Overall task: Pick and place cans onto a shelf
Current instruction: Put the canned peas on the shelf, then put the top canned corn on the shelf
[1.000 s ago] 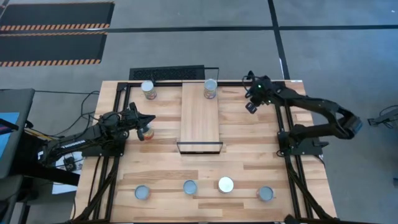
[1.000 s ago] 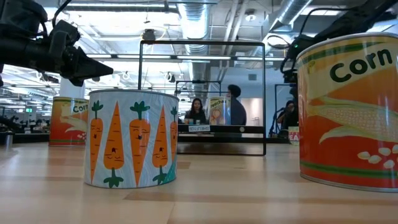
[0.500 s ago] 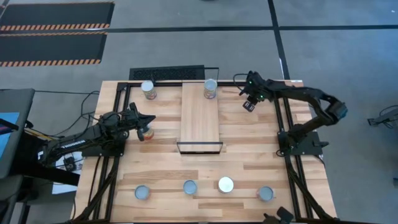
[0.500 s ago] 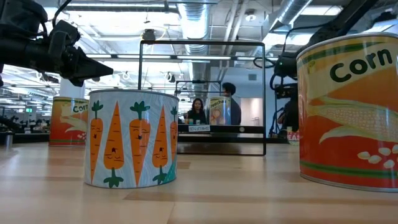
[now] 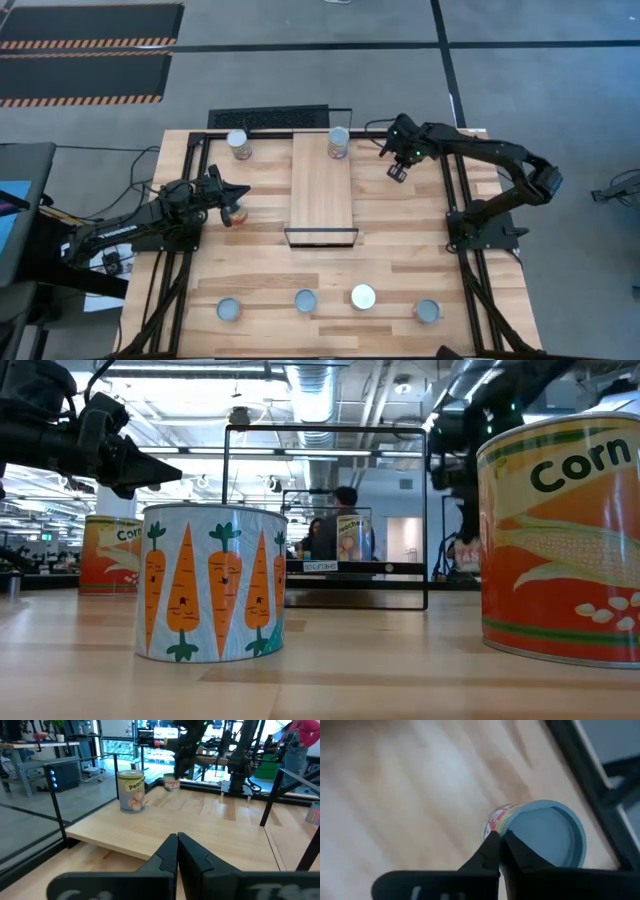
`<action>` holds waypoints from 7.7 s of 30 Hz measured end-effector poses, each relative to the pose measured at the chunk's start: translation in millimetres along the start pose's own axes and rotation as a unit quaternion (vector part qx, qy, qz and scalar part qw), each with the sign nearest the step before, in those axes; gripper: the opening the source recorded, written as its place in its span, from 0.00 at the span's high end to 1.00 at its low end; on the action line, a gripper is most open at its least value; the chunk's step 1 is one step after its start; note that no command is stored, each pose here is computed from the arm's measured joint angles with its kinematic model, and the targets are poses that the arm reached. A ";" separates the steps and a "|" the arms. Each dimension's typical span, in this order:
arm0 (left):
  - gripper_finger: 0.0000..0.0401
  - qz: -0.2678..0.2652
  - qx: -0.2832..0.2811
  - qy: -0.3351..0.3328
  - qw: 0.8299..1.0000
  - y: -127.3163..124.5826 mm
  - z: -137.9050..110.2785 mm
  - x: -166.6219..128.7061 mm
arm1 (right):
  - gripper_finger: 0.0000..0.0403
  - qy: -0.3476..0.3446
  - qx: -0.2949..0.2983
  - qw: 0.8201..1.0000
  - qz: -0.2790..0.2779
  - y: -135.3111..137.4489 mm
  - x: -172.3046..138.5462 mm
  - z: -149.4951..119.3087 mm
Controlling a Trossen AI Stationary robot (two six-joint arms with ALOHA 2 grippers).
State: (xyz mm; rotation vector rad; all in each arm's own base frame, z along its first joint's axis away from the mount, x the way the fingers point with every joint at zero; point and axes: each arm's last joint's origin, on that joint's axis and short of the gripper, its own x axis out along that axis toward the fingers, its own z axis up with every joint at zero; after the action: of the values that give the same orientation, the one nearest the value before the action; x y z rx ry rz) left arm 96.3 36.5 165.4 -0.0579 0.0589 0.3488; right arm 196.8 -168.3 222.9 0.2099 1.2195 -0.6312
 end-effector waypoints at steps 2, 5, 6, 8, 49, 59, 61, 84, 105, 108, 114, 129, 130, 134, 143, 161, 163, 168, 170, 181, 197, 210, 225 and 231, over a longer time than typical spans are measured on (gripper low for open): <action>1.00 0.000 0.000 0.000 1.000 0.0 0.0 0.0 | 0.98 -0.023 -0.004 1.000 0.019 12.2 -13.9 7.5; 1.00 0.000 0.000 0.000 1.000 0.0 0.0 0.0 | 0.99 -0.068 -0.006 0.996 0.054 33.8 -33.5 20.1; 1.00 0.000 0.000 0.000 1.000 0.0 0.0 0.0 | 0.98 -0.082 -0.011 0.995 0.063 43.2 -38.1 24.8; 1.00 0.000 0.000 0.000 1.000 0.0 0.0 0.0 | 0.98 -0.117 -0.027 0.990 0.079 60.3 -44.7 37.0; 1.00 0.000 -0.002 0.006 1.000 0.0 -1.2 0.0 | 0.81 -0.061 -0.178 0.977 0.100 122.8 9.4 133.4; 1.00 -0.012 -0.002 0.011 1.000 -0.6 -2.1 -0.1 | 0.98 -0.154 -0.210 0.963 0.070 118.6 -50.4 115.9; 1.00 -0.021 -0.001 0.008 1.000 -1.2 -1.4 -0.1 | 0.97 -0.197 -0.201 0.957 0.077 115.3 -57.8 101.2; 1.00 -0.031 0.008 -0.013 0.999 -4.9 13.2 -0.7 | 0.99 -0.533 -0.081 0.828 0.153 78.6 -45.2 -76.2; 1.00 0.020 0.003 0.113 0.993 -4.3 49.7 19.4 | 0.99 -0.611 -0.074 0.770 0.166 70.3 -14.1 -116.3; 1.00 0.052 0.000 0.154 0.987 -3.2 61.3 24.0 | 0.99 -0.620 -0.069 0.764 0.166 68.8 -16.4 -116.4; 1.00 0.107 0.000 0.247 0.963 -1.7 86.4 37.9 | 0.98 -0.627 -0.069 0.758 0.166 68.3 -18.7 -116.7; 1.00 0.037 -0.016 0.463 0.886 5.4 102.6 60.9 | 0.98 -0.625 -0.072 0.760 0.164 68.5 -18.0 -116.9; 1.00 0.023 -0.018 0.470 0.882 1.3 101.7 59.8 | 0.98 -0.623 -0.073 0.761 0.164 68.6 -17.7 -117.0; 1.00 0.024 -0.018 0.508 0.861 -15.2 96.5 52.7 | 0.98 -0.620 -0.074 0.764 0.164 68.7 -16.8 -117.1; 0.89 0.071 -0.050 0.542 0.836 -39.2 90.5 41.7 | 0.98 -0.621 -0.075 0.764 0.160 68.6 -16.8 -117.1; 0.78 0.125 0.034 0.618 0.776 -51.5 57.8 72.3 | 0.98 -0.619 -0.079 0.765 0.155 68.6 -16.3 -117.2; 0.83 0.122 0.039 0.621 0.773 -51.8 56.5 73.2 | 0.98 -0.619 -0.079 0.765 0.155 68.6 -16.3 -117.2; 0.98 0.109 0.055 0.624 0.772 -51.8 56.4 73.2 | 0.98 -0.620 -0.080 0.765 0.154 68.6 -16.3 -117.2; 0.99 0.103 0.062 0.625 0.771 -51.9 60.0 73.2 | 0.98 -0.620 -0.081 0.765 0.154 68.6 -16.3 -117.2; 1.00 0.075 0.113 0.493 0.859 -40.9 158.3 103.5 | 0.98 -0.621 -0.078 0.764 0.156 68.5 -16.9 -117.0; 1.00 -0.074 0.217 0.432 0.872 -68.7 168.8 245.3 | 0.98 -0.623 -0.077 0.763 0.156 68.5 -17.3 -116.9; 1.00 -0.098 0.241 0.461 0.848 -83.3 129.7 301.4 | 0.98 -0.622 -0.080 0.763 0.154 68.5 -17.1 -116.9; 1.00 -0.119 0.228 0.450 0.855 -86.1 129.0 304.1 | 0.98 -0.623 -0.080 0.763 0.154 68.5 -17.2 -116.9; 1.00 -0.115 0.225 0.451 0.856 -86.0 128.9 304.1 | 0.98 -0.623 -0.080 0.763 0.154 68.5 -17.2 -116.9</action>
State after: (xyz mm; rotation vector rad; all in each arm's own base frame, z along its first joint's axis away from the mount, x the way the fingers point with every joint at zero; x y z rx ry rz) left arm 417.2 67.7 277.4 0.2411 1.0616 0.0321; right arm 137.1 -51.3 185.6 -0.1661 -0.0832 -0.2386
